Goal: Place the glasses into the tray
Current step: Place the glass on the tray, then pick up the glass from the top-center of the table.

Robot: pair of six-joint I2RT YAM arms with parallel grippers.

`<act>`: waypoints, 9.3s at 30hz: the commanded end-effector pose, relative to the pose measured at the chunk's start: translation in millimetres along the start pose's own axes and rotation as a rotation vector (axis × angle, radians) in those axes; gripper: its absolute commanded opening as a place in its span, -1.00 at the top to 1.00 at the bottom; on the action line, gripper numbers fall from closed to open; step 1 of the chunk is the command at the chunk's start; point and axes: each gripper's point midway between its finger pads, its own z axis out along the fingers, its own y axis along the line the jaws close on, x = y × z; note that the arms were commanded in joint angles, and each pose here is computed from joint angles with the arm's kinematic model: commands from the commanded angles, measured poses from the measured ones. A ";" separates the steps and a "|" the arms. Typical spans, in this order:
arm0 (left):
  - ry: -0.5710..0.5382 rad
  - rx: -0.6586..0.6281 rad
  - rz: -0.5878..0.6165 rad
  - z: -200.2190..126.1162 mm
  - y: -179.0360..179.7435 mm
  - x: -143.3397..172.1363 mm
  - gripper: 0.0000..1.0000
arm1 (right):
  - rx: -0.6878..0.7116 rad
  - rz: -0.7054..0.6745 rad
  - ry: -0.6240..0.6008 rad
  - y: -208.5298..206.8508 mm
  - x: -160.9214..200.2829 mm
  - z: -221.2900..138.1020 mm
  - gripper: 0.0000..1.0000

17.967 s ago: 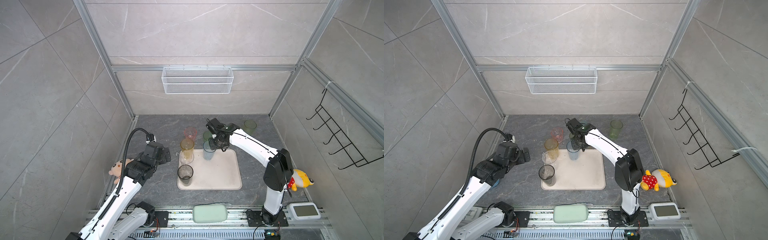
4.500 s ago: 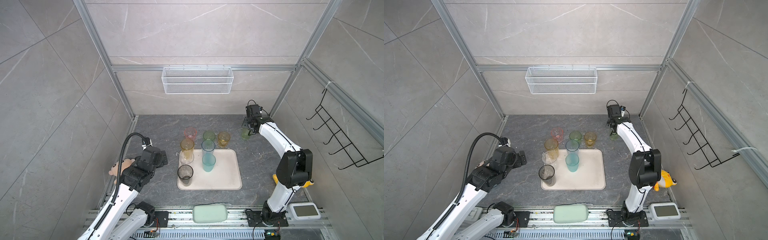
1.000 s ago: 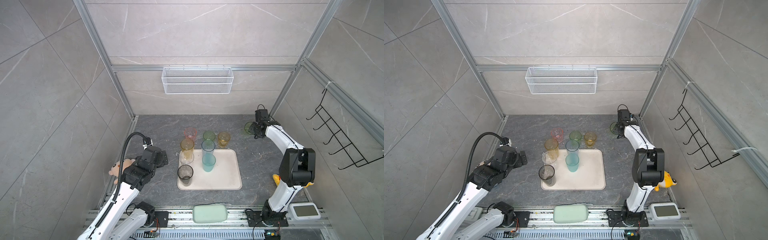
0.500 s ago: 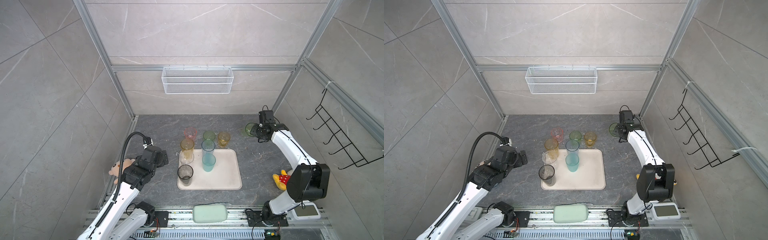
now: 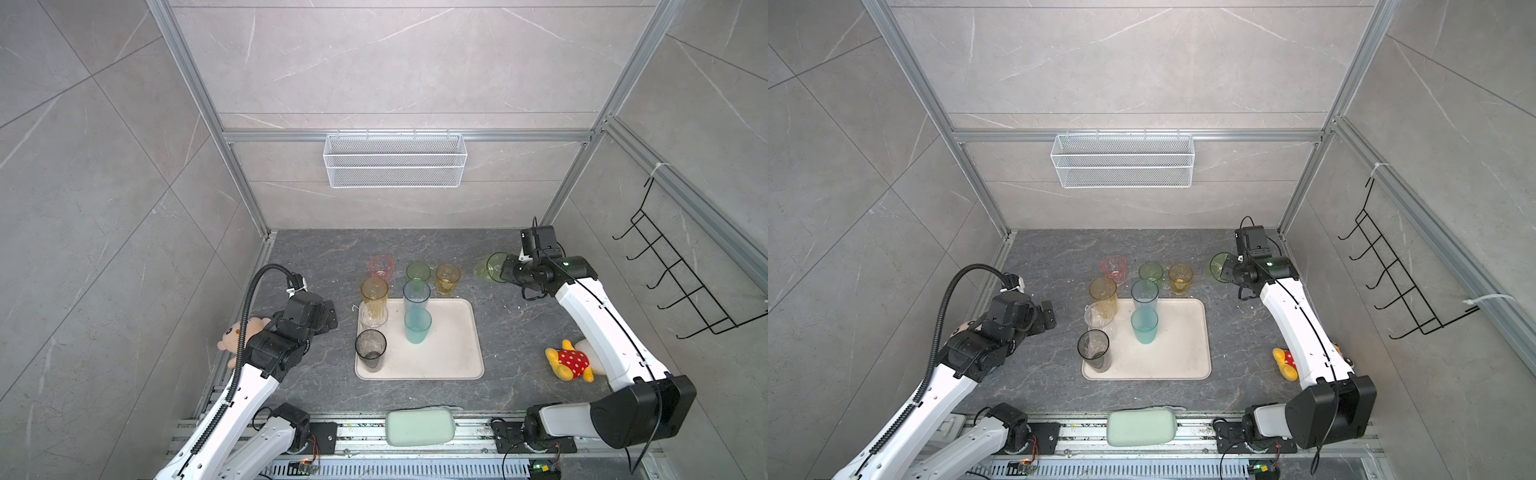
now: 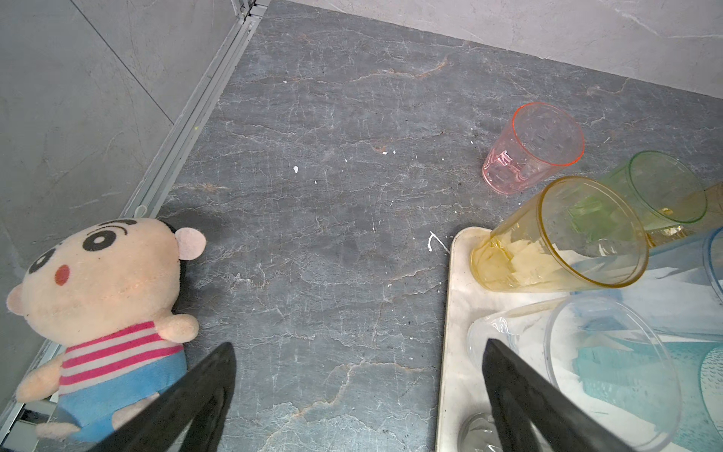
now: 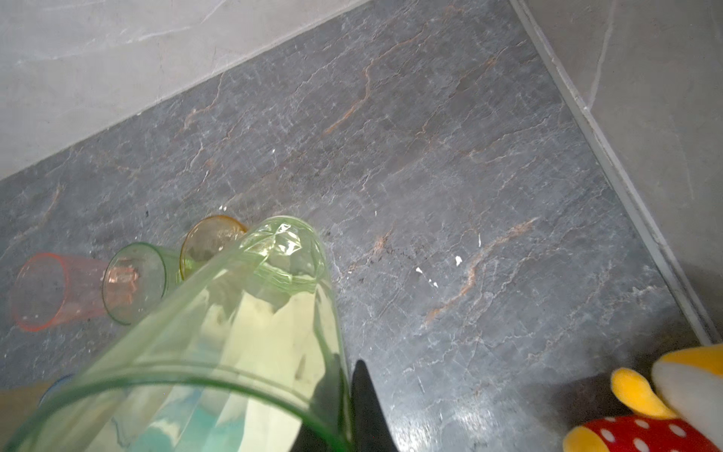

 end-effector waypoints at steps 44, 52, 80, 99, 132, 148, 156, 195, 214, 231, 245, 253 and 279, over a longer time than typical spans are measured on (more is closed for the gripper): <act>-0.035 0.005 -0.032 -6.2 2.7 -5.9 -0.95 | -0.083 -0.599 0.295 77.6 182.2 -82.1 1.00; -0.032 0.007 -0.034 -5.8 2.6 -4.7 -0.95 | -0.070 -0.679 0.324 102.0 205.7 -79.2 1.00; -0.033 0.007 -0.037 -5.7 3.2 -3.6 -0.95 | -0.112 -0.708 0.388 148.2 236.3 -49.0 1.00; -0.032 0.008 -0.035 -4.9 2.0 -4.0 -0.95 | -0.085 -0.683 0.426 153.1 237.7 -20.0 1.00; -0.025 0.000 -0.030 -1.8 1.3 -4.1 -0.95 | -0.046 -0.666 0.501 146.9 246.6 -2.4 0.51; -0.027 -0.004 -0.035 -3.8 3.8 -2.9 -0.95 | -0.070 -0.678 0.414 150.9 219.1 -24.8 0.20; -0.032 -0.005 -0.035 -5.2 4.4 -3.9 -0.95 | -0.135 -0.706 0.307 157.6 187.1 -55.1 0.11; -0.032 -0.039 -0.024 -6.6 9.7 -3.8 -0.95 | -0.120 -0.620 -0.087 264.6 23.1 13.0 -0.03; -0.037 -0.058 -0.022 -8.1 13.6 -3.6 -0.95 | -0.127 -0.632 0.073 302.1 40.9 92.5 -0.07; -0.026 -0.069 -0.009 -5.1 13.2 -2.1 -0.95 | -0.226 -0.563 0.148 321.0 61.8 151.9 -0.09; -0.022 -0.083 -0.003 -3.2 14.0 -2.5 -0.95 | -0.278 -0.537 0.146 327.1 58.2 171.0 -0.10; -0.025 -0.084 -0.002 -4.6 14.8 -2.9 -0.95 | -0.286 -0.538 0.141 329.0 58.6 179.4 -0.09; -0.035 -0.077 0.004 -3.5 11.8 -7.5 -0.94 | -0.305 -0.529 0.103 337.5 56.8 199.2 0.09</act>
